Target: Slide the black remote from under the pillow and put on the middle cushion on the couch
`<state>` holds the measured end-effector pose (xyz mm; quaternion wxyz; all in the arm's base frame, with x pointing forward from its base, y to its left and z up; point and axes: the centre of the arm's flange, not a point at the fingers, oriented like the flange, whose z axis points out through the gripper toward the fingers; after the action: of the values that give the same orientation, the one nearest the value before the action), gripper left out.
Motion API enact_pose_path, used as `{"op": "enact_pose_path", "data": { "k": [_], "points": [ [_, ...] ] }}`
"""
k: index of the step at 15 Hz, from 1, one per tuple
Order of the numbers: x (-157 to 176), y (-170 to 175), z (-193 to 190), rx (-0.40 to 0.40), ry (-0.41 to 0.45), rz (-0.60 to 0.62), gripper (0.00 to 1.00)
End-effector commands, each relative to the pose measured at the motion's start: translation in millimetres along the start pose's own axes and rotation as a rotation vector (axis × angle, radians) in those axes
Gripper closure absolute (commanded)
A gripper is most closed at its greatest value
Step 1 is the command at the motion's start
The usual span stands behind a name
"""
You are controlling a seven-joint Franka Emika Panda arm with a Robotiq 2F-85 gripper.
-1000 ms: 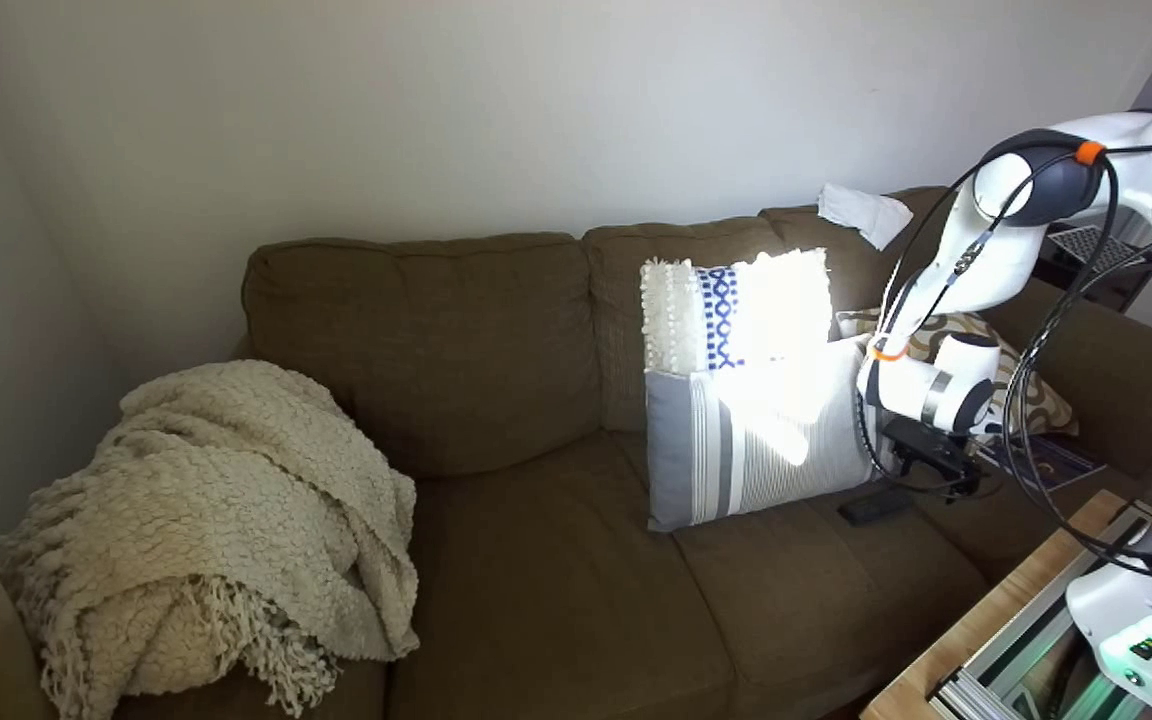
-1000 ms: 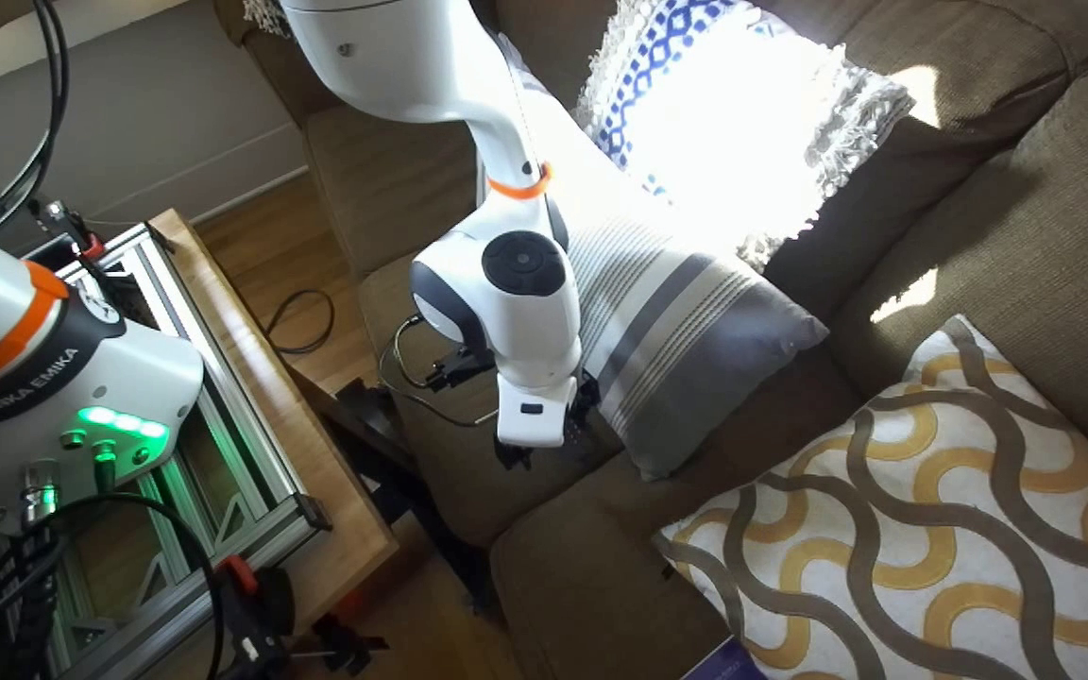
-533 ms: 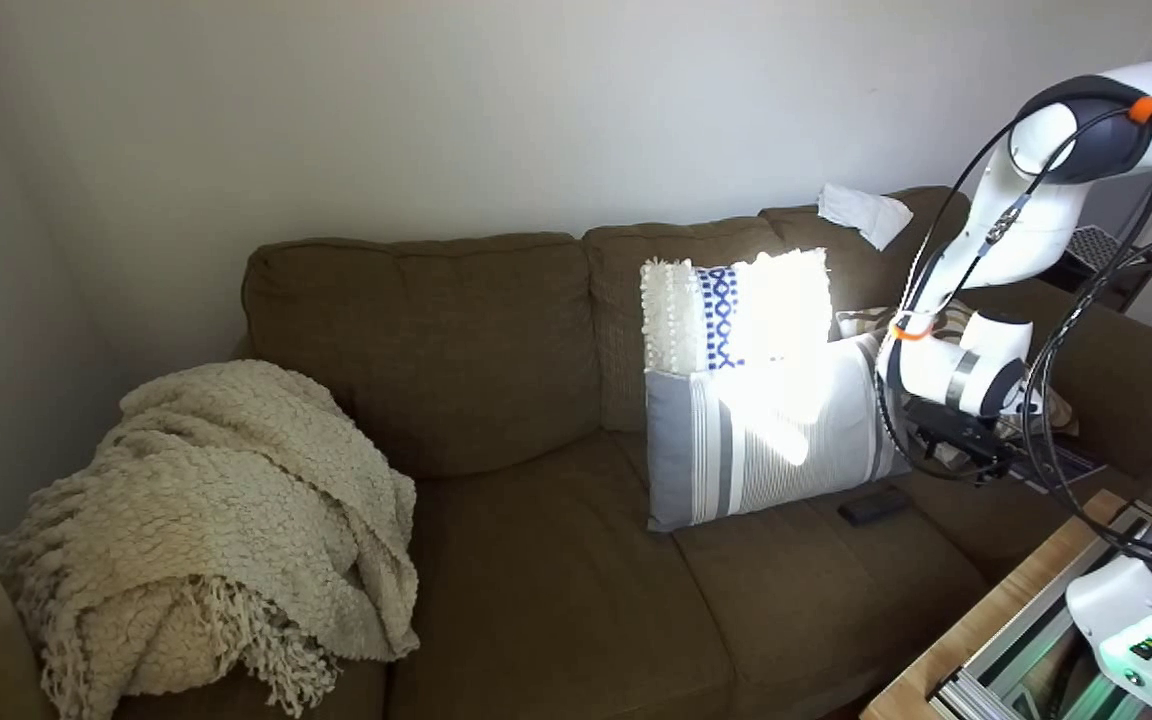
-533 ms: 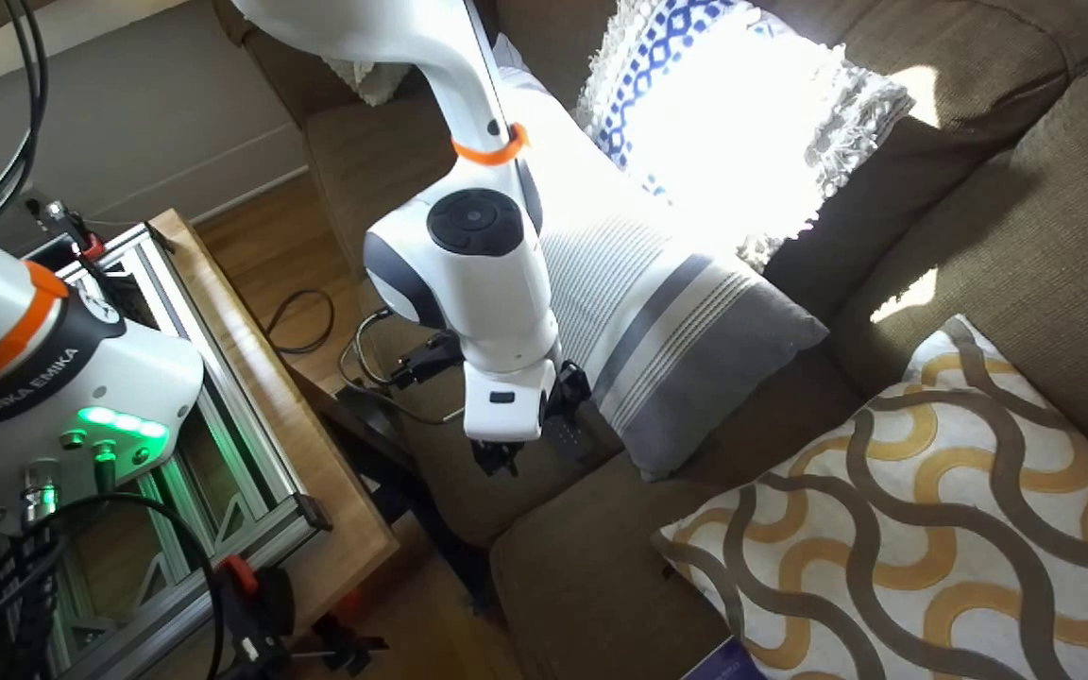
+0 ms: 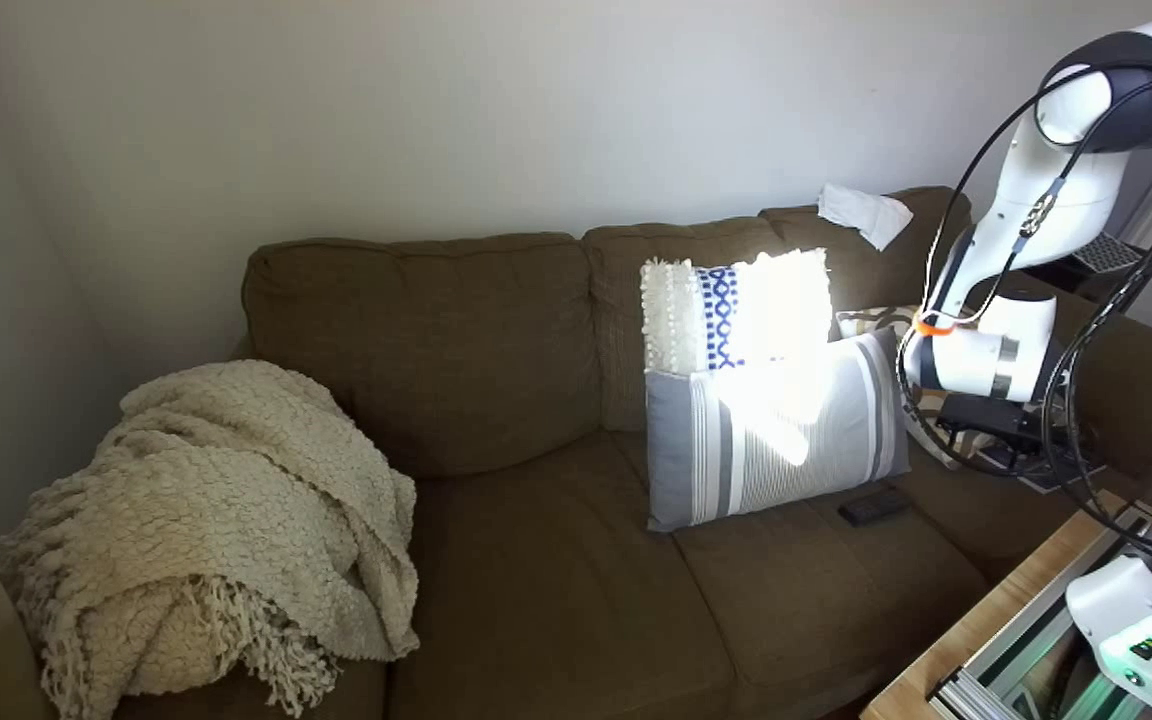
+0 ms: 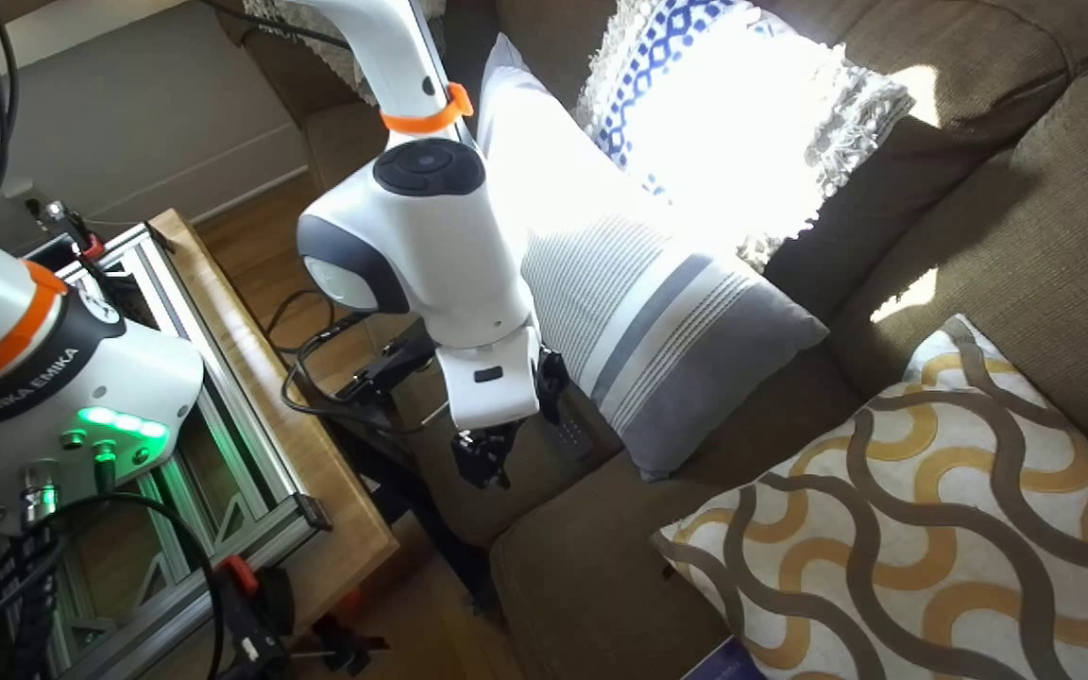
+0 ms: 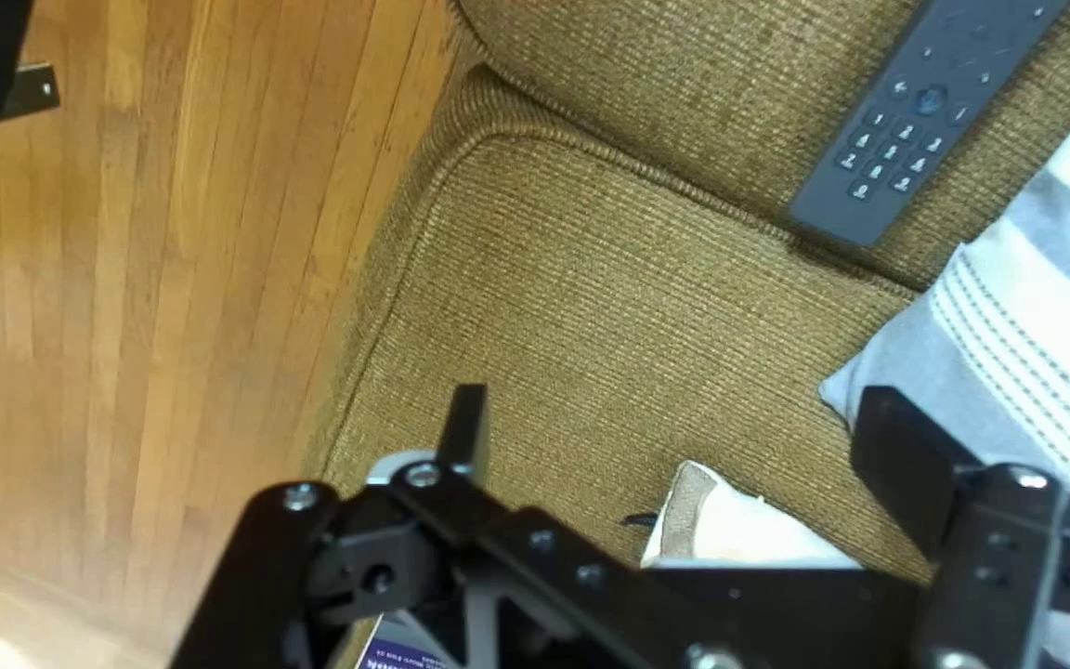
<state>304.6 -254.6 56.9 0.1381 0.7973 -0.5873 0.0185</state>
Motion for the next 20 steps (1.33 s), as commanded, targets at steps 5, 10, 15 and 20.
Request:
{"op": "enact_pose_path", "data": {
  "k": [5,10,15,20],
  "points": [
    [1,19,-77,0.052,0.068,-0.128,0.00],
    [7,30,-114,0.106,0.105,-0.179,0.00],
    [13,23,-105,0.119,0.139,-0.170,0.00],
    [11,22,-103,0.113,0.138,-0.177,0.00]
  ]
}}
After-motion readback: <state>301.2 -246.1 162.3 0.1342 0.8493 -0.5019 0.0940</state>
